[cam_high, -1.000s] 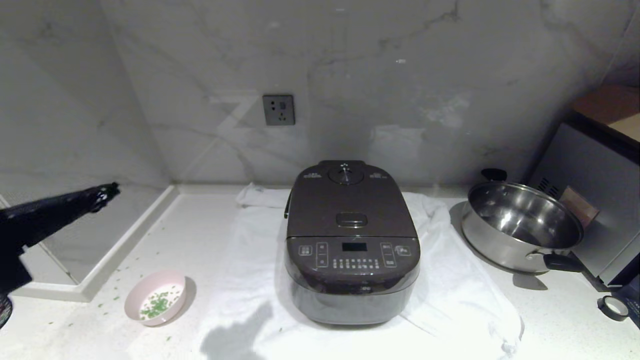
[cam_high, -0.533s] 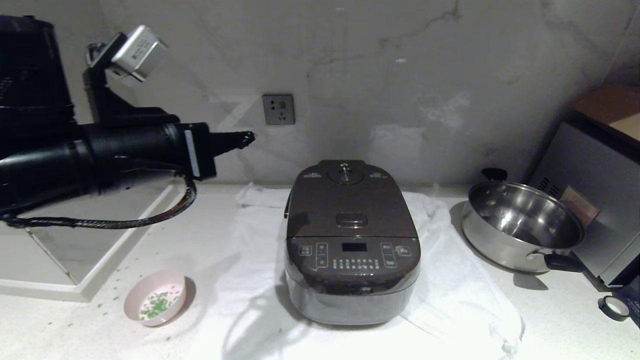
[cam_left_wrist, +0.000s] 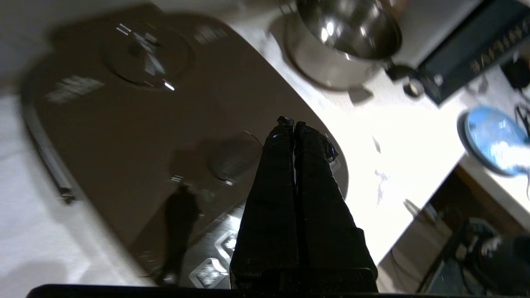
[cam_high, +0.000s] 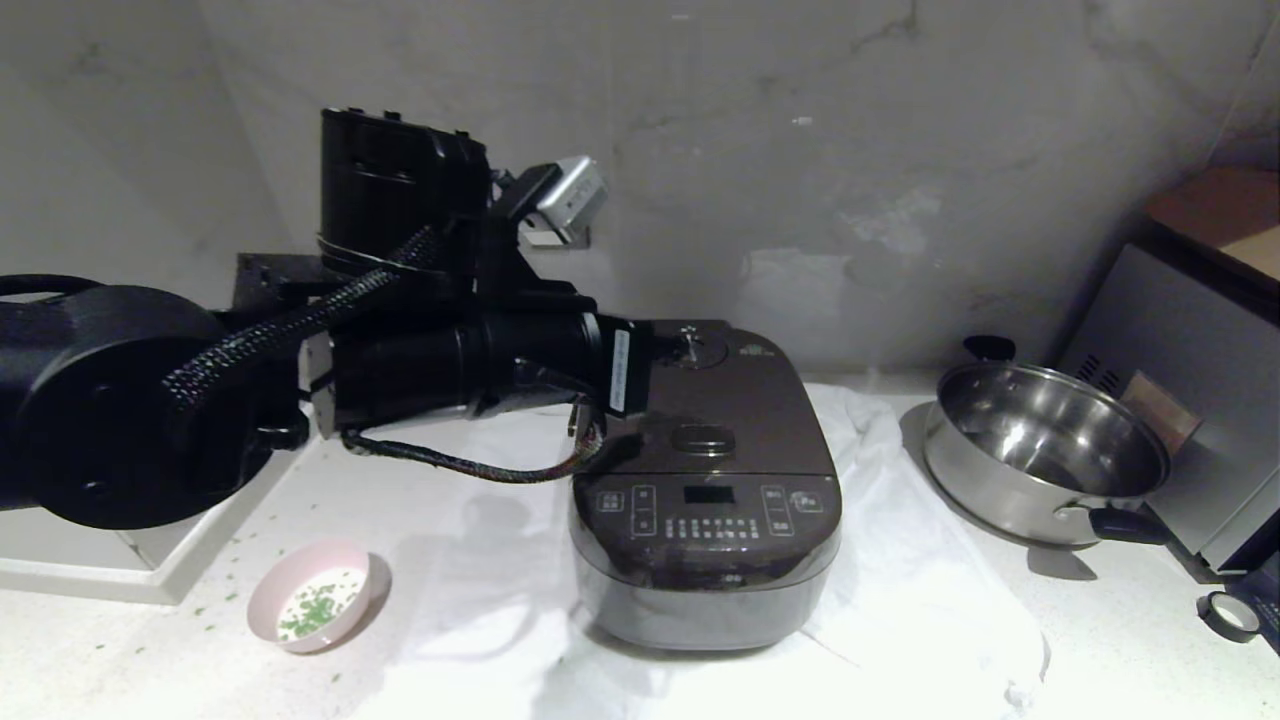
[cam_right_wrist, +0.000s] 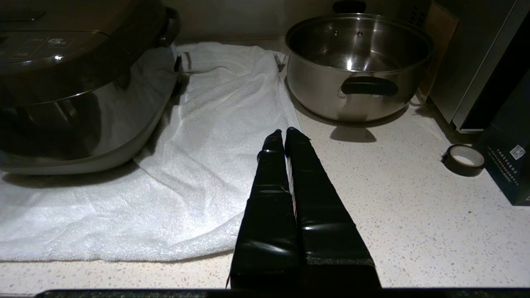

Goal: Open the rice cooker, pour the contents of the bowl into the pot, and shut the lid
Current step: Open the rice cooker

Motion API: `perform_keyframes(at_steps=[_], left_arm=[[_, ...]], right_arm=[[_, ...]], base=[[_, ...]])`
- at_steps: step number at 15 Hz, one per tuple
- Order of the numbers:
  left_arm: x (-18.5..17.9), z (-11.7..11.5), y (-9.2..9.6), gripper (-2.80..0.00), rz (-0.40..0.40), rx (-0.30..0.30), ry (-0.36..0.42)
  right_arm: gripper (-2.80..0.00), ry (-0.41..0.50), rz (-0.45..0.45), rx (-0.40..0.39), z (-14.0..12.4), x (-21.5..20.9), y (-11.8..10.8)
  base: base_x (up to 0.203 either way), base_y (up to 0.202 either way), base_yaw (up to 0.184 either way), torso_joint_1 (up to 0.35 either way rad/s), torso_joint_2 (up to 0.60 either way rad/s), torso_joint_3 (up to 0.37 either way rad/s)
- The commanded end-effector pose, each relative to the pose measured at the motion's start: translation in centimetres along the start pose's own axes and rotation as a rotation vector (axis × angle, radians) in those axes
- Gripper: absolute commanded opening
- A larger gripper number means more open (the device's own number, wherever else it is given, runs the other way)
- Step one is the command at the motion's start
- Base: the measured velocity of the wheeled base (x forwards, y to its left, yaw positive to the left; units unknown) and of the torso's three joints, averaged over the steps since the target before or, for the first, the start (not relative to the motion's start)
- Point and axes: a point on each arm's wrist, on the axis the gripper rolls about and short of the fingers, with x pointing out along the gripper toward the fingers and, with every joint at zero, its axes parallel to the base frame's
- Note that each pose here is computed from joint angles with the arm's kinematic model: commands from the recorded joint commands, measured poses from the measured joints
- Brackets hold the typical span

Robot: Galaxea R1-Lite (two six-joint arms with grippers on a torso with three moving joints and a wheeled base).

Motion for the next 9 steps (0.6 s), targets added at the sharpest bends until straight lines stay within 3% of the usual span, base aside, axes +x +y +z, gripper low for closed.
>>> perform_keyframes(at_steps=[1,5,9], left_arm=[[2.4,-1.8,-0.2,-2.80,-0.014,-0.003,0.073],[5.0,-3.6,0.1,-2.80,0.011,-0.008,0.131],[7.2,-4.1,0.5,-2.80,0.076,-0.002,0.130]], right_arm=[[-2.80,0.001,0.001,0.000,0.0,0.0,0.0],[-2.80,0.001,-0.001,0.000,0.0,0.0,0.0],[-2.80,0.001,0.001,0.000,0.0,0.0,0.0]], base=[[0.000,0.000,0.000,0.000,0.00,0.000],[0.000,0.000,0.000,0.000,0.00,0.000],[0.000,0.000,0.000,0.000,0.00,0.000]])
